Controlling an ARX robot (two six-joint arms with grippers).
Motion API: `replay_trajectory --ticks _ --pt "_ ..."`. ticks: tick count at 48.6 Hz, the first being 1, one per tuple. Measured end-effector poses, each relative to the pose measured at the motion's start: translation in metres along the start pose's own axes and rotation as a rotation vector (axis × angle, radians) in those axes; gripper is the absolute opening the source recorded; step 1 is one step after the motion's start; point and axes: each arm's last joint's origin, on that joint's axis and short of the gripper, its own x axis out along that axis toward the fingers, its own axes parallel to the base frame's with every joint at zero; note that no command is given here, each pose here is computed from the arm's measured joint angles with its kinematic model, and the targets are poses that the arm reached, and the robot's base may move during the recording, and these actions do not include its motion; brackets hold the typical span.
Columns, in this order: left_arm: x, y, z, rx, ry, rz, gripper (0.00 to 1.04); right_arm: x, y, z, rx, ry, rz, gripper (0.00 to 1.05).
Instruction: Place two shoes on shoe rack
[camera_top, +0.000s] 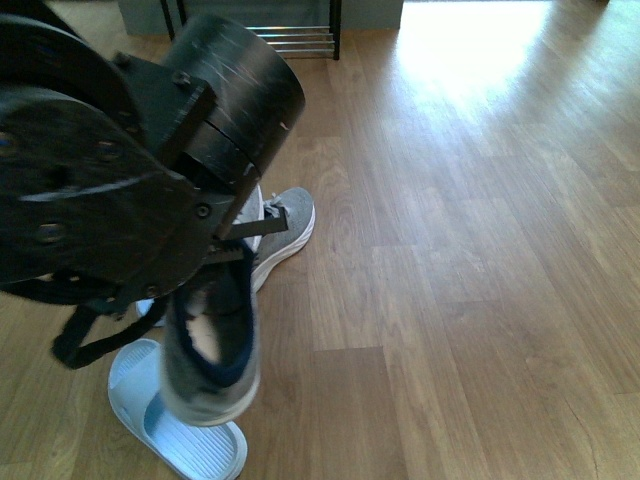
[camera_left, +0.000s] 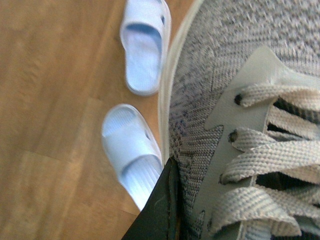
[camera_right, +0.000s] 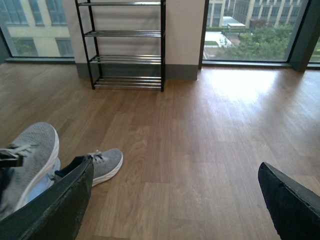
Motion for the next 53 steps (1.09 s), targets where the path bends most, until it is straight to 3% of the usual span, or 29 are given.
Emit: replay_trajectory --ticks 16,20,25,28,35,44,53 --pt "-0.102 0.044 -0.006 0.151 -0.275 0.080 0.03 0.000 0.000 0.000 0.000 0.000 0.000 0.95" --pt "-0.121 0.061 -0.010 0.177 -0.329 0.162 0.03 0.000 0.000 0.000 0.000 -0.001 -0.002 0.95" --pt "-0.155 0.086 -0.026 0.210 -0.420 0.283 0.03 0.000 0.000 0.000 0.000 -0.002 0.000 0.95" --pt "-0.173 0.093 -0.044 0.272 -0.470 0.265 0.03 0.000 0.000 0.000 0.006 0.003 0.003 0.95" --pt "-0.178 0.100 -0.052 0.224 -0.421 0.195 0.03 0.000 0.000 0.000 0.005 -0.001 -0.002 0.95" --pt "-0.167 0.111 -0.046 0.106 -0.424 0.202 0.03 0.000 0.000 0.000 0.005 -0.001 0.000 0.95" --pt "-0.129 0.153 -0.048 -0.189 -0.171 0.163 0.03 0.000 0.000 0.000 0.005 -0.001 0.000 0.95"
